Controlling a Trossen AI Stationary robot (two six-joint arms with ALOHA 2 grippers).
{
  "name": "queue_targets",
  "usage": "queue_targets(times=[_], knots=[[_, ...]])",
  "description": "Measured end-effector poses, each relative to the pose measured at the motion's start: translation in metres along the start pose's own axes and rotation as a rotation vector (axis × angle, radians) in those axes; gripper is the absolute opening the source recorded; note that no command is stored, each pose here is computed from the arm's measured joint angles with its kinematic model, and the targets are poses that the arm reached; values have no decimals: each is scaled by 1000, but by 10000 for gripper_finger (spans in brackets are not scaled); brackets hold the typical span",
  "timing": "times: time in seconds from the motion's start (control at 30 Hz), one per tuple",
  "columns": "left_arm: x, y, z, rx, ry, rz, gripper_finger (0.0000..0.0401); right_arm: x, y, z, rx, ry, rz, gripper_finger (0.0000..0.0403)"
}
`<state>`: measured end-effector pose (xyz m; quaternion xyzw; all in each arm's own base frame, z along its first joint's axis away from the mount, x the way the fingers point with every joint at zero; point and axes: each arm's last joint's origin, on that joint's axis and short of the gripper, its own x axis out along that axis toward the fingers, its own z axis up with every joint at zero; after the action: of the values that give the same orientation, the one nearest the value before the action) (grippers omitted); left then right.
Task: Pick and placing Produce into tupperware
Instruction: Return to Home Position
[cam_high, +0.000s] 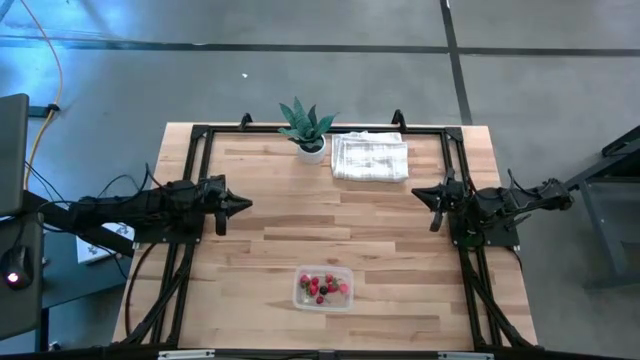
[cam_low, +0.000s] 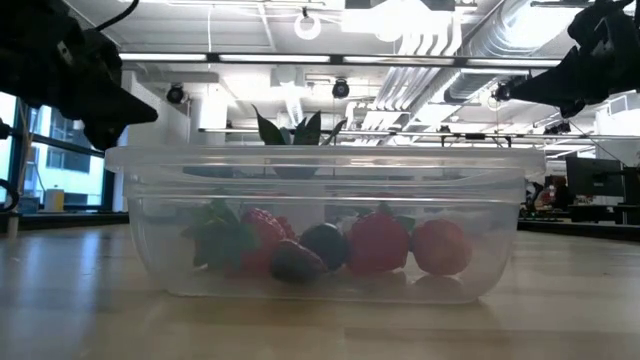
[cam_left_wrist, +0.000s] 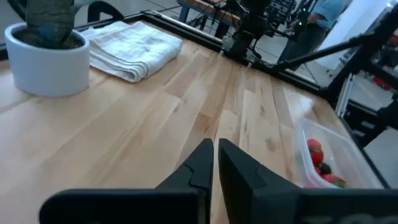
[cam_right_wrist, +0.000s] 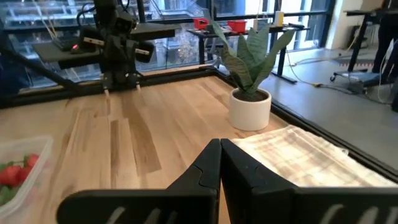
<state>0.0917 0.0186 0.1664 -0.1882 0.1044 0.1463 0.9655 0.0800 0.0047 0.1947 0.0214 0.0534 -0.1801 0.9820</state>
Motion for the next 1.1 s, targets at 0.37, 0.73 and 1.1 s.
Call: queue_targets(times=[0.37,0.73,1.1], knots=[[0,0,0,138,1,-10,3,-1,1,1,-12,-10,70,0],[0,0,-1,160,21,-16,8,-2,3,-5,-1,56,148,0],[0,0,-2,160,28,-13,6,-2,1,-11,15,107,112,0]])
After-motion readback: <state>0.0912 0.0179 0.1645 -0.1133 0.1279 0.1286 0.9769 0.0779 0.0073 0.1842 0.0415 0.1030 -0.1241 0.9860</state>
